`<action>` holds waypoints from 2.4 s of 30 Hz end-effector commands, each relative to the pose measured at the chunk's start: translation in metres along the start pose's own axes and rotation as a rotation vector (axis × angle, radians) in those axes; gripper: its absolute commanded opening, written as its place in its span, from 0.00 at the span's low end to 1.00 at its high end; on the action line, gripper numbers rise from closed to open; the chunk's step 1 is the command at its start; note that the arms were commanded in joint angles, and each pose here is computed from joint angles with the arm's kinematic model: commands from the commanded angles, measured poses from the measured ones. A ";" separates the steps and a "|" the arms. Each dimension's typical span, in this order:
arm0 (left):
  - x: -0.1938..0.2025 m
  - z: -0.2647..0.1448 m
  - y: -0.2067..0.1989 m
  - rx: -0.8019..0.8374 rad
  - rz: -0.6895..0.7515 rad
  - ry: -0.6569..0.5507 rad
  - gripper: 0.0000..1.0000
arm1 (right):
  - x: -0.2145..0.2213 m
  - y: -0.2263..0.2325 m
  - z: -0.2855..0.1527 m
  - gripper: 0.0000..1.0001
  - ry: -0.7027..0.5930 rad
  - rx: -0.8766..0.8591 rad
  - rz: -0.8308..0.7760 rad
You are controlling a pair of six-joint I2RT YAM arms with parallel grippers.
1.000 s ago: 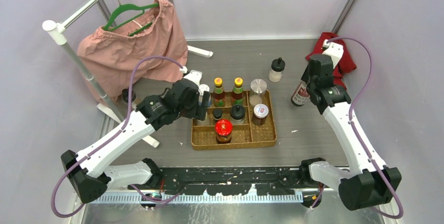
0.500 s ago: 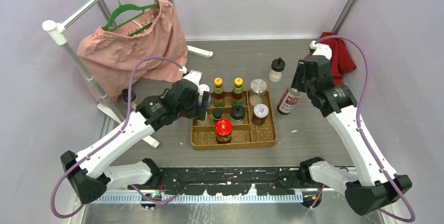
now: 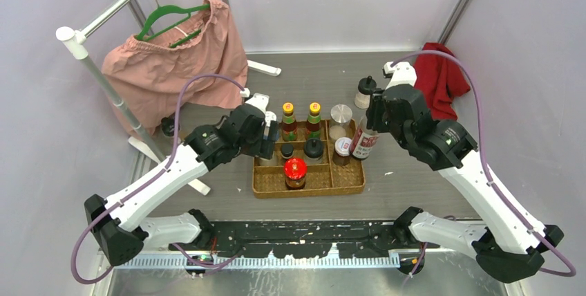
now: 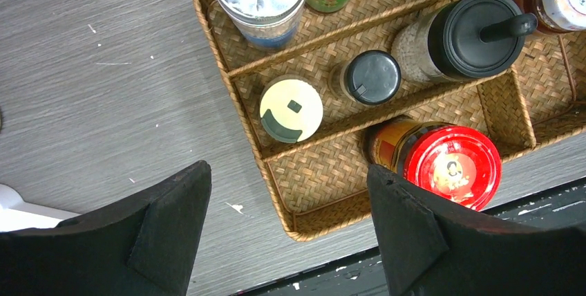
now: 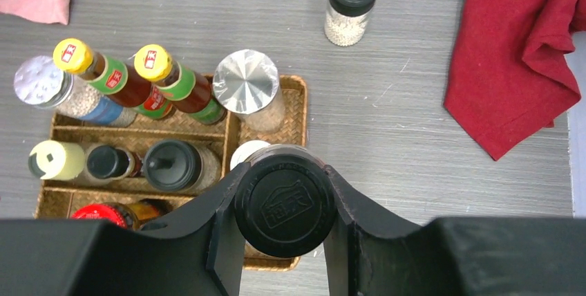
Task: Organize the condiment bottles
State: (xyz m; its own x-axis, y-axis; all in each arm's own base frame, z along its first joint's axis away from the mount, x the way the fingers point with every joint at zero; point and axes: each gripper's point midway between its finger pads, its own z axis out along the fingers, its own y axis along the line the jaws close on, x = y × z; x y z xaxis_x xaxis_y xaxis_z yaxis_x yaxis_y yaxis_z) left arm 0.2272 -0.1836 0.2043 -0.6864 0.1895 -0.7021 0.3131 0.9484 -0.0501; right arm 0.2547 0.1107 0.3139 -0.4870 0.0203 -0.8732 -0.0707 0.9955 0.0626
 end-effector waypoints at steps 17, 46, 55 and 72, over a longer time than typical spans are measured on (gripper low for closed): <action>-0.024 0.003 -0.009 0.011 -0.020 -0.052 0.83 | -0.022 0.079 -0.024 0.16 -0.086 -0.219 -0.006; -0.020 0.001 -0.007 0.012 -0.040 -0.054 0.82 | 0.033 0.159 -0.018 0.16 -0.048 -0.340 -0.096; -0.017 0.001 -0.006 0.011 -0.044 -0.048 0.82 | 0.054 0.153 -0.008 0.16 -0.033 -0.315 -0.104; -0.017 0.005 -0.010 0.023 -0.044 -0.043 0.81 | 0.054 0.155 -0.027 0.16 -0.037 -0.352 -0.109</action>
State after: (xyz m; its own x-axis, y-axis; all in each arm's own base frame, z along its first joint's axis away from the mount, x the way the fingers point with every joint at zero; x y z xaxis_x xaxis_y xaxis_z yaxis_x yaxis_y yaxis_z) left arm 0.2334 -0.1917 0.2016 -0.6964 0.1668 -0.6980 0.2954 0.9530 -0.0670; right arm 0.1989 0.2572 0.2692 -0.4474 -0.1531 -0.8811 -0.4223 0.9046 0.0572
